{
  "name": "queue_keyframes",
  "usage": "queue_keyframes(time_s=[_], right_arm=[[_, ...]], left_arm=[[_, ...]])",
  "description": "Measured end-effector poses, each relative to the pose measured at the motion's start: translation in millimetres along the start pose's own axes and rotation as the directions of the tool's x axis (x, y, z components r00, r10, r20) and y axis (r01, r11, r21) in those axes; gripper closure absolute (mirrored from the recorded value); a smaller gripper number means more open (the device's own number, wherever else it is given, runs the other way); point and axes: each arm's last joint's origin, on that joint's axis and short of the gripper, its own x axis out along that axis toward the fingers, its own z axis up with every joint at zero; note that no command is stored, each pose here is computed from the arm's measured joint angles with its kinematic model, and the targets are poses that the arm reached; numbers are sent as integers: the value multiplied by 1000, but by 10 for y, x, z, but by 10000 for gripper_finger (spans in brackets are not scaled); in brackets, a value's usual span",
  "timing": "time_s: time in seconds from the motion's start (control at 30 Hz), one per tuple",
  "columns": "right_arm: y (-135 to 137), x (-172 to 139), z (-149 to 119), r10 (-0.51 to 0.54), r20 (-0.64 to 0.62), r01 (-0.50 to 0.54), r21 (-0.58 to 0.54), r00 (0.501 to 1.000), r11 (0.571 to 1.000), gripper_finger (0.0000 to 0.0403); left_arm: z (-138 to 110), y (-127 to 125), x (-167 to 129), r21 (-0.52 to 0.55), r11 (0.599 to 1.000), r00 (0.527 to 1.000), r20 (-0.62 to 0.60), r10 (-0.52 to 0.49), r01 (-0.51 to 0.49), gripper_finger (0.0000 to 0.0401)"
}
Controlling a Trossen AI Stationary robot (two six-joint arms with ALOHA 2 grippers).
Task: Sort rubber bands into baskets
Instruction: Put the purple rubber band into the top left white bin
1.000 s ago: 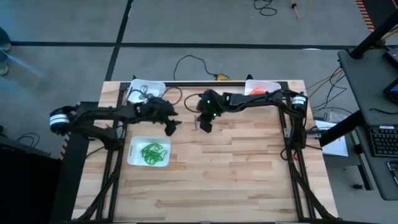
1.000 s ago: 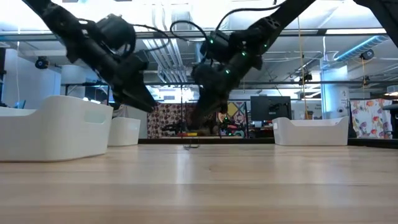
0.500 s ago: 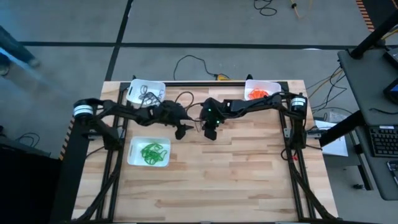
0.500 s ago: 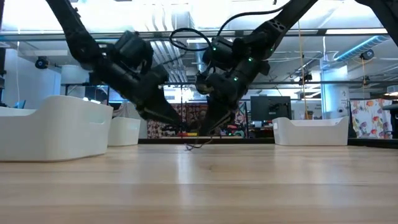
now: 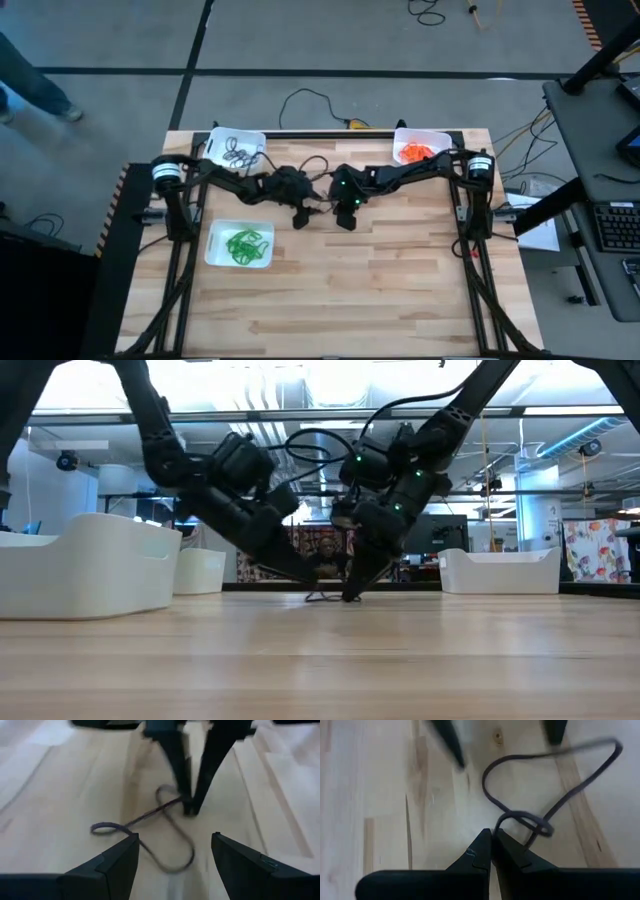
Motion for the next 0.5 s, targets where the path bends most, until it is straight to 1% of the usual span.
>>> queue_keyframes(time_s=[0.07, 0.13, 0.2, 0.3, 0.5], right_arm=[[-2, 7, -15, 0, 7, 0, 27, 1000, 1000, 393], [-4, 10, -22, -2, 7, 1, 48, 1000, 999, 393], [-5, 10, -22, -10, 8, 10, 51, 1000, 999, 393], [-6, 11, -19, -14, 11, 13, 49, 1000, 999, 393], [-7, 11, -17, -18, 15, 17, 45, 1000, 999, 393]], left_arm=[[43, -19, 84, 4, 1000, 1000, -3, -20, 20, 168], [50, -30, 154, -1, 1000, 999, -35, -30, 30, 168], [46, -38, 206, -7, 999, 997, -68, -36, 36, 168], [66, -33, 273, -9, 999, 996, -85, -40, 39, 168], [96, -16, 353, -28, 1000, 992, -124, -7, 4, 173]])
